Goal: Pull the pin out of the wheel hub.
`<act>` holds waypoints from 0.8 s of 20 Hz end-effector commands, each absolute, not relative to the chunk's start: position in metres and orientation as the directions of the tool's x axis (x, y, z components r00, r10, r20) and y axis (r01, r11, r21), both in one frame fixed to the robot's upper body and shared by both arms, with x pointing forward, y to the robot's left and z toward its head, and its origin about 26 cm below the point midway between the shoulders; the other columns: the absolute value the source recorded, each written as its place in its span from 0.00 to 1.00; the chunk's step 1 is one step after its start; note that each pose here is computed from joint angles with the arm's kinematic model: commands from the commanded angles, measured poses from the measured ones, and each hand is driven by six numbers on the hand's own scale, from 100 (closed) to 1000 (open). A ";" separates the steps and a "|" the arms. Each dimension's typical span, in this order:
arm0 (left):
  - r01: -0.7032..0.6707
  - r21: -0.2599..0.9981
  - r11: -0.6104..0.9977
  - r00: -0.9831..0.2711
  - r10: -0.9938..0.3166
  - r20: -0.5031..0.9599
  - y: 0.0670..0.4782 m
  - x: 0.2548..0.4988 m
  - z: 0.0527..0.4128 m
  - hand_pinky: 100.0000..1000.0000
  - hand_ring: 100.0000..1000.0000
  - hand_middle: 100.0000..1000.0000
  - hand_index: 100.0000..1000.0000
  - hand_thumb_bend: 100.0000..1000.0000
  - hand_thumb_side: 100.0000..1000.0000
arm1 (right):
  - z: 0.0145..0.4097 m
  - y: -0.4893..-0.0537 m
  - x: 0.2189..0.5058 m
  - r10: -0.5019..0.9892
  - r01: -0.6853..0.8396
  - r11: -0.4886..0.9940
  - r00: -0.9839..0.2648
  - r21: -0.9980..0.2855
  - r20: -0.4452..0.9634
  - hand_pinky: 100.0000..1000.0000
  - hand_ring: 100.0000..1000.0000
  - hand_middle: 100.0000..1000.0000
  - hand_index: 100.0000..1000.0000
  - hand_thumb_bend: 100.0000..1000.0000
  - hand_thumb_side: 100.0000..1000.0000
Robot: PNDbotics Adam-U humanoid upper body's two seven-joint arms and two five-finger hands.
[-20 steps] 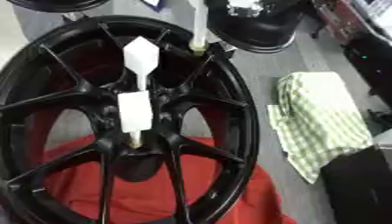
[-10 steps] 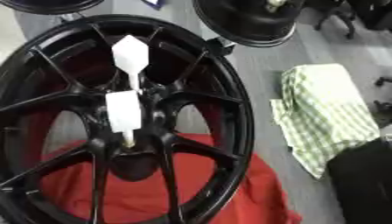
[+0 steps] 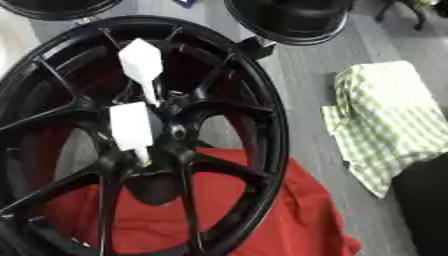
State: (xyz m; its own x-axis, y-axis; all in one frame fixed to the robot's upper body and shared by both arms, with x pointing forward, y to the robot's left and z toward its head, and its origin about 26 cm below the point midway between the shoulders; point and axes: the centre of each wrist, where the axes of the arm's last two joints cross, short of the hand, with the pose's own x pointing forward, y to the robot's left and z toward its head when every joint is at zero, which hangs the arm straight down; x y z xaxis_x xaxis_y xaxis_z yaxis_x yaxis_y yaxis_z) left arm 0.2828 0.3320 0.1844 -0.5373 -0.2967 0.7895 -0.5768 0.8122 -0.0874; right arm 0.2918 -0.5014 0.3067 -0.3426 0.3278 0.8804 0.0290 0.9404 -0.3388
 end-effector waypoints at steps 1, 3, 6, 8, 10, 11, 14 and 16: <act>-0.586 -0.089 0.805 -0.553 -0.317 0.770 0.334 0.279 0.192 0.76 0.51 0.58 0.63 0.00 0.76 | 0.304 -0.514 0.284 0.372 0.106 0.927 -0.365 -0.359 0.854 0.75 0.69 0.43 0.60 0.10 0.00; -0.584 -0.092 0.806 -0.554 -0.314 0.771 0.333 0.280 0.191 0.76 0.51 0.58 0.63 0.00 0.76 | 0.285 -0.521 0.279 0.368 0.142 0.930 -0.356 -0.339 0.859 0.77 0.73 0.48 0.65 0.18 0.00; -0.580 -0.094 0.809 -0.559 -0.311 0.769 0.332 0.280 0.192 0.76 0.51 0.58 0.63 0.00 0.76 | 0.252 -0.526 0.269 0.359 0.174 0.932 -0.325 -0.318 0.875 0.83 0.83 0.65 0.78 0.30 0.00; -0.578 -0.096 0.810 -0.559 -0.308 0.770 0.332 0.281 0.192 0.76 0.51 0.58 0.63 0.00 0.76 | 0.232 -0.529 0.261 0.358 0.189 0.931 -0.295 -0.313 0.886 0.86 0.89 0.74 0.82 0.32 0.00; -0.576 -0.097 0.812 -0.560 -0.305 0.770 0.331 0.281 0.192 0.76 0.51 0.58 0.63 0.00 0.76 | 0.216 -0.531 0.252 0.363 0.219 0.925 -0.259 -0.312 0.895 0.89 0.94 0.79 0.82 0.35 0.00; -0.575 -0.097 0.812 -0.561 -0.304 0.770 0.331 0.281 0.192 0.76 0.51 0.58 0.63 0.00 0.76 | 0.209 -0.532 0.247 0.367 0.236 0.920 -0.241 -0.312 0.899 0.89 0.96 0.80 0.82 0.36 0.04; -0.570 -0.097 0.816 -0.561 -0.300 0.771 0.330 0.281 0.192 0.76 0.51 0.58 0.63 0.00 0.76 | 0.195 -0.531 0.233 0.387 0.283 0.903 -0.207 -0.324 0.898 0.90 0.97 0.82 0.83 0.36 0.08; -0.566 -0.096 0.819 -0.561 -0.297 0.773 0.329 0.281 0.191 0.76 0.51 0.58 0.63 0.00 0.76 | 0.191 -0.528 0.224 0.407 0.303 0.890 -0.196 -0.340 0.892 0.90 0.97 0.81 0.83 0.36 0.07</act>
